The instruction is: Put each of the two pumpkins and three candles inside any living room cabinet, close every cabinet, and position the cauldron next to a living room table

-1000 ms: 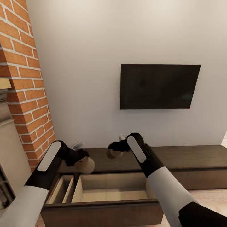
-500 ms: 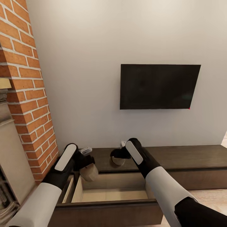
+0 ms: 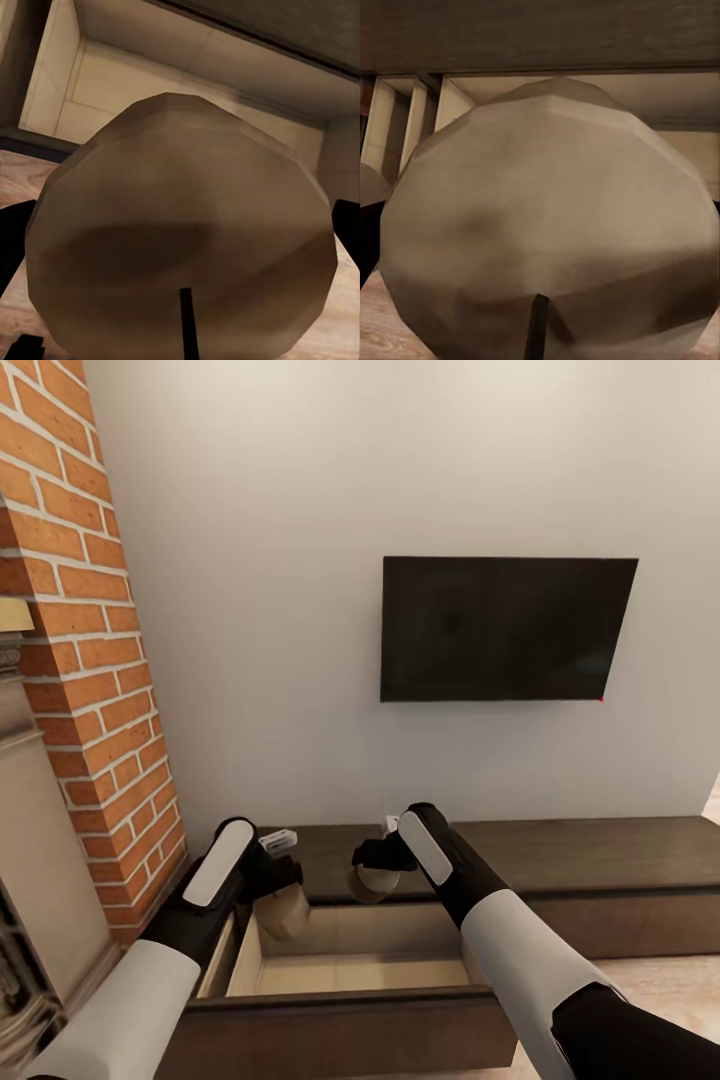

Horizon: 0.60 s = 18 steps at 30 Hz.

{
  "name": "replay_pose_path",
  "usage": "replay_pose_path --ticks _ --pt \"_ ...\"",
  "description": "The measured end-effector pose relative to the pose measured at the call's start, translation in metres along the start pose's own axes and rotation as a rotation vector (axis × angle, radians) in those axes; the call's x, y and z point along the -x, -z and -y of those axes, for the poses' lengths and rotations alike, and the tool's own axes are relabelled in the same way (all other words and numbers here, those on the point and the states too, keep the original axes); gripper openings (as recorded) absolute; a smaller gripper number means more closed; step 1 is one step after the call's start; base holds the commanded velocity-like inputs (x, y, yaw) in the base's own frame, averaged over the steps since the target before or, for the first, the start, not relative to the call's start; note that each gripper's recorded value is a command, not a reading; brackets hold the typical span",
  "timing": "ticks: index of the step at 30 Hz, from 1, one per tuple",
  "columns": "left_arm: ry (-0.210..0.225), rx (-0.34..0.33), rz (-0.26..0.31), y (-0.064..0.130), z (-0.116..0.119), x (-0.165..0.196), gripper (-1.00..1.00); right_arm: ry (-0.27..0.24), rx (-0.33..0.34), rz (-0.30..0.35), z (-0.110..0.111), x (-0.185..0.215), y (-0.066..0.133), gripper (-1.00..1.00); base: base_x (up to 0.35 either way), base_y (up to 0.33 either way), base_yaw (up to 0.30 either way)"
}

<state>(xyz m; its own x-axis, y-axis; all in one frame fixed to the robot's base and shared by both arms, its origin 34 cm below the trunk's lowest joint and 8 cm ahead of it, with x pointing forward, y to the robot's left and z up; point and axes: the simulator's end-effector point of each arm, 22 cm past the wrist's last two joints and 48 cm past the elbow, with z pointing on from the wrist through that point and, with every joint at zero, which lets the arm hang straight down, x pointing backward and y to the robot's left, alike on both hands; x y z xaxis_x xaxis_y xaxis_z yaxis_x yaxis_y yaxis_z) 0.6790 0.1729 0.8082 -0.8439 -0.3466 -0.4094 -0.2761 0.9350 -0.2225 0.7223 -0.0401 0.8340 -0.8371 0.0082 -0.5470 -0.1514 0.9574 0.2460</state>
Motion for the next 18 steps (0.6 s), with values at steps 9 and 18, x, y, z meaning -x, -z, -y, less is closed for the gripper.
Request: replay_pose_path --ticks 9,18 --pt "0.008 0.073 -0.068 -0.041 -0.026 -0.03 -1.0 0.003 0.003 0.001 0.004 -0.012 -0.013 -1.0 0.0 0.0 0.0" --pt "-0.032 0.046 -0.001 -0.061 -0.026 -0.025 -1.0 0.0 0.004 0.007 0.007 -0.022 -0.026 -1.0 0.0 0.0 0.0"
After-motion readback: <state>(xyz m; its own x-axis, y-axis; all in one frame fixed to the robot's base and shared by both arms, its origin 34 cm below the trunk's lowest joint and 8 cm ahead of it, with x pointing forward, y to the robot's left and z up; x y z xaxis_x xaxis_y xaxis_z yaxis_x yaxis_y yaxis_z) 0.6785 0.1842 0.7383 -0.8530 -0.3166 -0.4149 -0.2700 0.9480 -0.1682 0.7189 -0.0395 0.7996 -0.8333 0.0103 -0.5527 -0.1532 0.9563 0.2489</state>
